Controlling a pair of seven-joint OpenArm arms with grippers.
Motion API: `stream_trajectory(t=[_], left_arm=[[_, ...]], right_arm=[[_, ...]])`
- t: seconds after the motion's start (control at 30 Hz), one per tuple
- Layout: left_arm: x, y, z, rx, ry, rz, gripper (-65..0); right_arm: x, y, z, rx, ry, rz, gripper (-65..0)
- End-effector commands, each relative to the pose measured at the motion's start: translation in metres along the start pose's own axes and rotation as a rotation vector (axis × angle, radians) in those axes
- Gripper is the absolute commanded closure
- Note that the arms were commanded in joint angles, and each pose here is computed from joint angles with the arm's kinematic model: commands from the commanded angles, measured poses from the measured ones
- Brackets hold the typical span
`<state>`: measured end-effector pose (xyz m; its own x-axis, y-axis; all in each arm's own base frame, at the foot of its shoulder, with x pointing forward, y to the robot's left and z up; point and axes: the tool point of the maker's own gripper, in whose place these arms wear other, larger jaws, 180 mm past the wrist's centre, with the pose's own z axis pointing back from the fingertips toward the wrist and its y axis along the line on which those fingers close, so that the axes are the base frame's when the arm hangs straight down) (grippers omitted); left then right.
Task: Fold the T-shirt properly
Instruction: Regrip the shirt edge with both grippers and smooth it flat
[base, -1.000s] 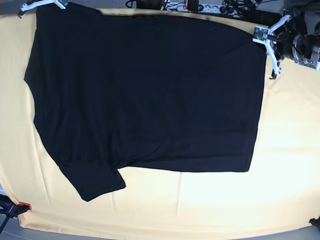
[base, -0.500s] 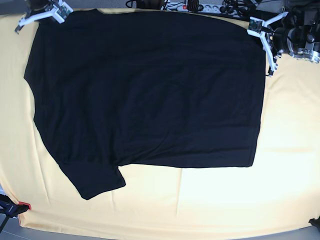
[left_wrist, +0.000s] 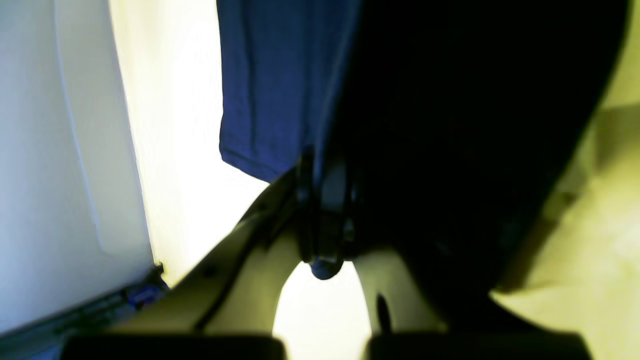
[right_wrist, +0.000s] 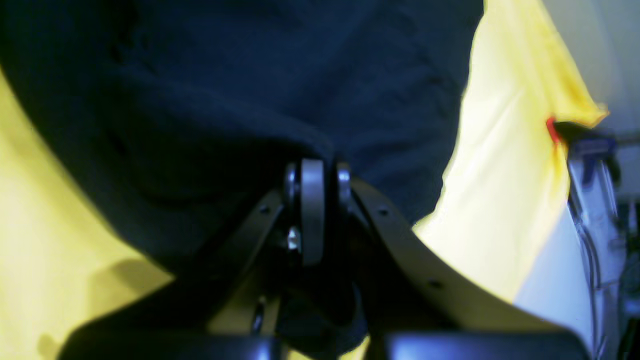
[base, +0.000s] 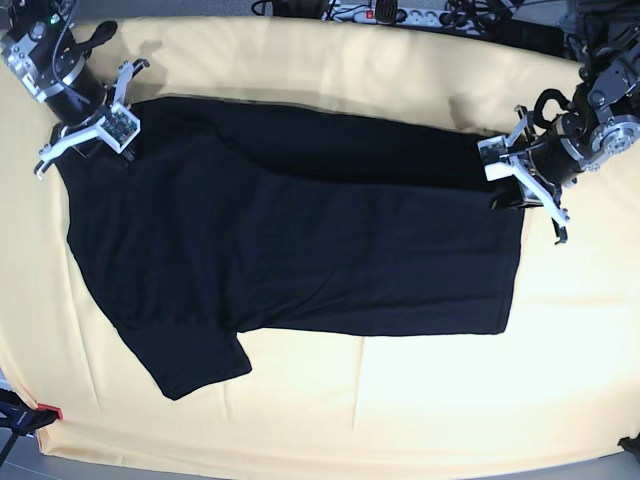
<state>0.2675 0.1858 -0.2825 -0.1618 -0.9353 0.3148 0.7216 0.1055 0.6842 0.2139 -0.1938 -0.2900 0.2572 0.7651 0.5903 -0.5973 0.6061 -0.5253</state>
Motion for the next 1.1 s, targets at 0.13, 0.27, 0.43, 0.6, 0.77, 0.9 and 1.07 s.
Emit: stream_trajectory(t=[0.13,0.27,0.43,0.6,0.77,0.9,1.07], left_arm=[[-0.009,0.009,-0.011,0.05,-0.004,0.054,0.0],[-0.015,0.002,-0.02,0.05,0.009,0.101,0.0],[-0.013,0.003,-0.024,0.076,0.001,0.128,0.0],[-0.011,0.009,-0.025,0.122,0.001,0.131,0.0],[-0.022,0.01,-0.025,0.126,0.059,0.148,-38.9],[-0.025,-0.001,-0.025,0.059,0.077,0.129,-46.6],[-0.018,-0.021,-0.013,-0.084,0.072,0.072,-46.6]], right_arm=[[-0.003,-0.023,-0.018,-0.002,-0.028,-0.043,0.0],[-0.013,-0.039,-0.03,-0.025,-0.014,-0.083,0.0],[-0.016,-0.055,-0.036,-0.07,-0.011,-0.1,0.0],[-0.014,-0.06,-0.036,-0.096,-0.018,-0.109,0.0],[-0.021,-0.066,-0.036,-0.119,0.028,-0.119,-42.5],[-0.026,-0.047,-0.037,-0.018,0.062,-0.066,-42.2],[-0.014,-0.024,-0.029,0.109,0.065,-0.031,-41.9]])
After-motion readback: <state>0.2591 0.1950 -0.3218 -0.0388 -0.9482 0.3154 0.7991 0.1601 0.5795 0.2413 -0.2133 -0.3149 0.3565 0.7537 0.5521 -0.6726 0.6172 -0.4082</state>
